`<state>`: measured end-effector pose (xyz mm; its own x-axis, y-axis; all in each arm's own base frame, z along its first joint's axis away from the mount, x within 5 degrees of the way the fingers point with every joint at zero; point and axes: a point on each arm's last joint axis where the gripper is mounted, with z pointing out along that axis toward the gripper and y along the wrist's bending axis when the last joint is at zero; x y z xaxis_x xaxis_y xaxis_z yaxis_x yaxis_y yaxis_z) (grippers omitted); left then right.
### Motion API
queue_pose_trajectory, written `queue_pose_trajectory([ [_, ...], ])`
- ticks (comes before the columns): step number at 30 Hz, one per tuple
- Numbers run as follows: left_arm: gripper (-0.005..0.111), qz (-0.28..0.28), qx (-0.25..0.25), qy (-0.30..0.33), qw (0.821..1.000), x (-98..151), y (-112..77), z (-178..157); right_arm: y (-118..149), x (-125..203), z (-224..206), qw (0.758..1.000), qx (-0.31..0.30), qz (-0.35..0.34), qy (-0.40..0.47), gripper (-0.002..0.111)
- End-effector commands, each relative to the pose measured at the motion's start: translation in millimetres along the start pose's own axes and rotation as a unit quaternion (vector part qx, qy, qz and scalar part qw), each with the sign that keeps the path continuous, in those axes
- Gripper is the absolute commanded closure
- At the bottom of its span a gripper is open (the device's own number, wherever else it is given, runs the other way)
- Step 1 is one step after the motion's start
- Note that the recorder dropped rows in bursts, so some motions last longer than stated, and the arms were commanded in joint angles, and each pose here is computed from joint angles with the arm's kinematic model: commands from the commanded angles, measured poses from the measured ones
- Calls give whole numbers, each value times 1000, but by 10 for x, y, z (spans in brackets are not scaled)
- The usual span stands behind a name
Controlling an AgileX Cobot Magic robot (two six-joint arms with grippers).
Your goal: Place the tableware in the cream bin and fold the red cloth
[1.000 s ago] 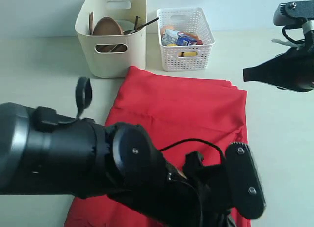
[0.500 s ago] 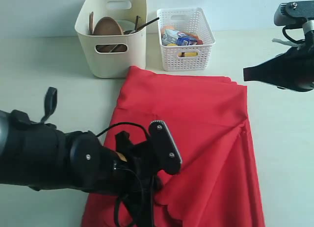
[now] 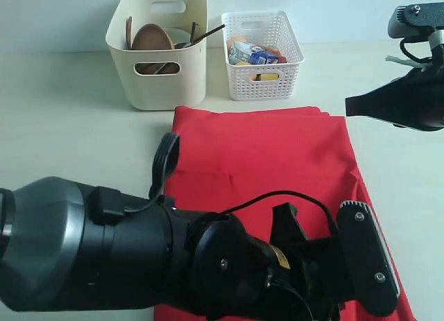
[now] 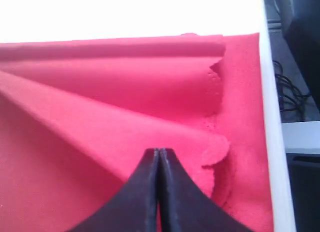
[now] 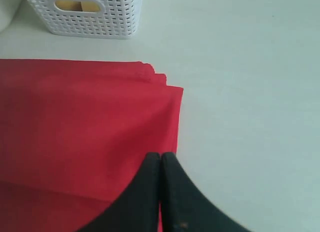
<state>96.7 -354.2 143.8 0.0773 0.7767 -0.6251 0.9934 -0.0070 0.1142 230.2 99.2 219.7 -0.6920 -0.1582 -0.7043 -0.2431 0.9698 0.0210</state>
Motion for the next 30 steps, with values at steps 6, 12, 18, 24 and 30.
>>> queue_pose_trajectory([
  [6,106,-28,-35,2,999,116,262,-100,-16,-26,-24,1000,7,-13,-5,108],
  [12,106,-28,-77,-41,996,-20,393,-370,-24,-16,-24,1000,11,-11,0,108],
  [18,106,-54,-145,-75,985,87,554,-822,4,34,26,999,0,26,25,108],
  [24,106,-154,-280,-98,942,640,642,-1434,284,129,240,996,-76,-14,48,108],
  [30,106,-249,-381,-124,882,1170,480,-1861,820,250,452,983,-138,-74,95,108],
])
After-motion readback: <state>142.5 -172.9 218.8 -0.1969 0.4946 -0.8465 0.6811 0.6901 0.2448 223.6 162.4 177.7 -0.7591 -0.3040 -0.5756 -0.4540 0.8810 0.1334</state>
